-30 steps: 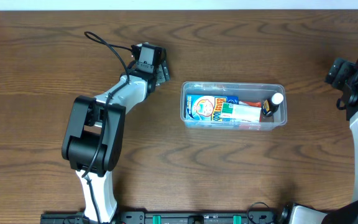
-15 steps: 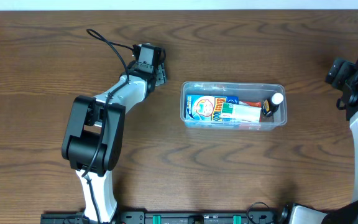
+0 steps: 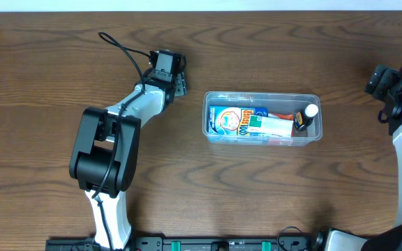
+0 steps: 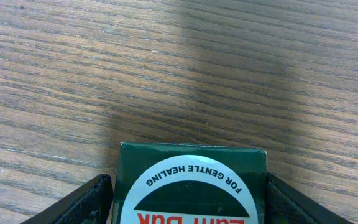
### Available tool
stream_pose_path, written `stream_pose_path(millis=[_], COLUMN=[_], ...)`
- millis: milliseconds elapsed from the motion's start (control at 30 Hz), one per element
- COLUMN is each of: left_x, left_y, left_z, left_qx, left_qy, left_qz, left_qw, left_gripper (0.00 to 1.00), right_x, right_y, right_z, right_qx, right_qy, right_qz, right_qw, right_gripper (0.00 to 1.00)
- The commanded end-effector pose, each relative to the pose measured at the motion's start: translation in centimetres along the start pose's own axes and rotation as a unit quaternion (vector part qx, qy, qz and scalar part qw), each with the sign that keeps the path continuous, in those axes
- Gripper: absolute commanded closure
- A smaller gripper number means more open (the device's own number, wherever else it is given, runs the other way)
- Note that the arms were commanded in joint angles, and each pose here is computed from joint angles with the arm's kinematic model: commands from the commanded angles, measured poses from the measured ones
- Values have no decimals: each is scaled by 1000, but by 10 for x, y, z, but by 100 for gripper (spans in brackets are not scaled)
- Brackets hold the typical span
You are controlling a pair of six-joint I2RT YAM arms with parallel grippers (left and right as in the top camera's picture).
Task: Pack container
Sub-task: 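Grasp the green Zam-Buk tin with the left gripper, then carry the Zam-Buk tin with the left gripper into the container's left end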
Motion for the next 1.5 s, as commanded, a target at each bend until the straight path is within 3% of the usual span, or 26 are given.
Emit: stream_pose_path(millis=[0, 167, 267, 433, 900, 1467], left_x=[12, 14, 15, 15, 19, 22], left_y=[10, 11, 11, 11, 11, 12], left_z=[8, 8, 9, 9, 9, 9], left_qx=[-17, -20, -21, -21, -16, -19], left_qy=[13, 18, 20, 20, 29, 34], left_qz=[7, 8, 9, 9, 36, 37], left_qw=[1000, 1000, 1000, 1000, 999, 999], left_gripper=[25, 24, 12, 9, 11, 27], right_x=[-8, -8, -7, -7, -8, -7], right_y=[-6, -6, -6, -6, -6, -6], right_z=[-6, -6, -6, -6, -6, -6], right_qx=[7, 7, 7, 7, 7, 7], right_qy=[-12, -12, -12, -11, -12, -11], right_qz=[0, 0, -1, -1, -1, -1], right_qw=[1000, 1000, 1000, 1000, 1000, 1000], right_gripper=[1, 1, 1, 1, 1, 1])
Point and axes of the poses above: each gripper's point midway between its finger pads, its own z axis out along the fingers, its own y axis along the line the jaws close on, x = y × z, the point moved 2 cm from there along -z, back along the fingers, and after that the axes turned 6 degrees about -z, right-handed, at the moved point
